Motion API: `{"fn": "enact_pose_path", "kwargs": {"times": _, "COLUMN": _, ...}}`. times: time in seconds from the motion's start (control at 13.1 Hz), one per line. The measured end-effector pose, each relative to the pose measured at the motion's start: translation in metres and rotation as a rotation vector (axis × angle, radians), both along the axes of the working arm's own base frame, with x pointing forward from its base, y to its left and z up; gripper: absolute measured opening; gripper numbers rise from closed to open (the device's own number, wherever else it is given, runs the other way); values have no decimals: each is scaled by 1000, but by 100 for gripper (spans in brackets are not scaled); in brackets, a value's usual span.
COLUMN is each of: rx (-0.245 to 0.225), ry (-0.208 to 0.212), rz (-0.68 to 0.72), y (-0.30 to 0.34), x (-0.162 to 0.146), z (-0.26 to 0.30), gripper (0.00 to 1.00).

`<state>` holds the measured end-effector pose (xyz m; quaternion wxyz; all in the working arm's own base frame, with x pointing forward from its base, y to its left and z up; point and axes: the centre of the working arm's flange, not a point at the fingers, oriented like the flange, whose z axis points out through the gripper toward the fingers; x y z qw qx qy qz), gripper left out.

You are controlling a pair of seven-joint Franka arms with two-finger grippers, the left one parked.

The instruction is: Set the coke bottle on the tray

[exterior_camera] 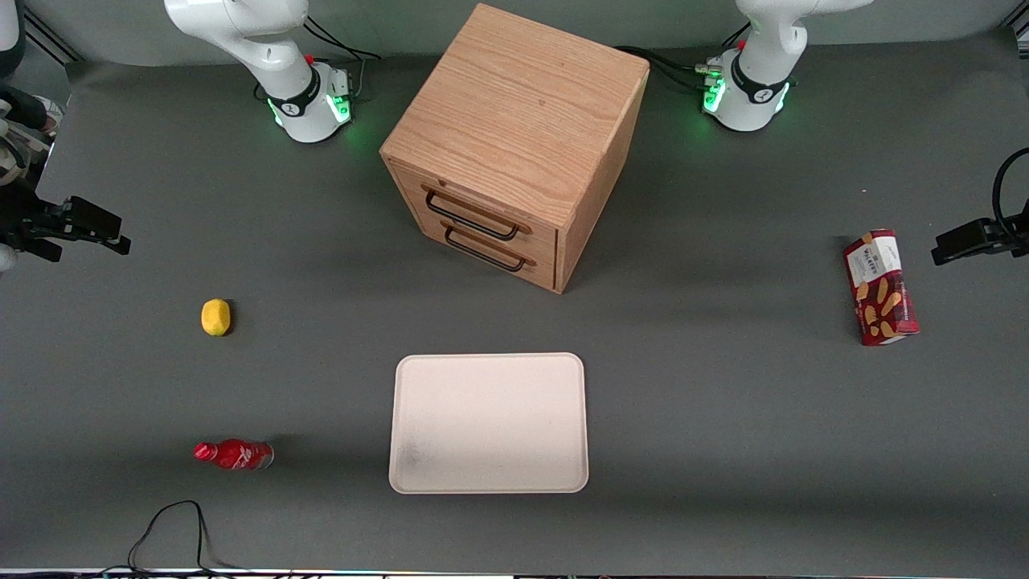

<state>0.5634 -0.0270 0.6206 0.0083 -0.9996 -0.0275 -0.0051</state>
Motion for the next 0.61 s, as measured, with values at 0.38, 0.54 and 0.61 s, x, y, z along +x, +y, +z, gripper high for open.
{"fn": "enact_pose_path", "kwargs": {"times": 0.38, "rx": -1, "ry": 1, "rz": 1, "y": 1, "x": 4, "z": -2, "gripper": 100}}
{"fn": "enact_pose_path", "kwargs": {"times": 0.54, "rx": -7, "ry": -10, "rz": 1, "y": 1, "x": 19, "z": -1, "gripper": 100}}
{"fn": "enact_pose_path", "kwargs": {"times": 0.61, "rx": -10, "ry": -12, "rz": 2, "y": 1, "x": 29, "z": -3, "gripper": 100}}
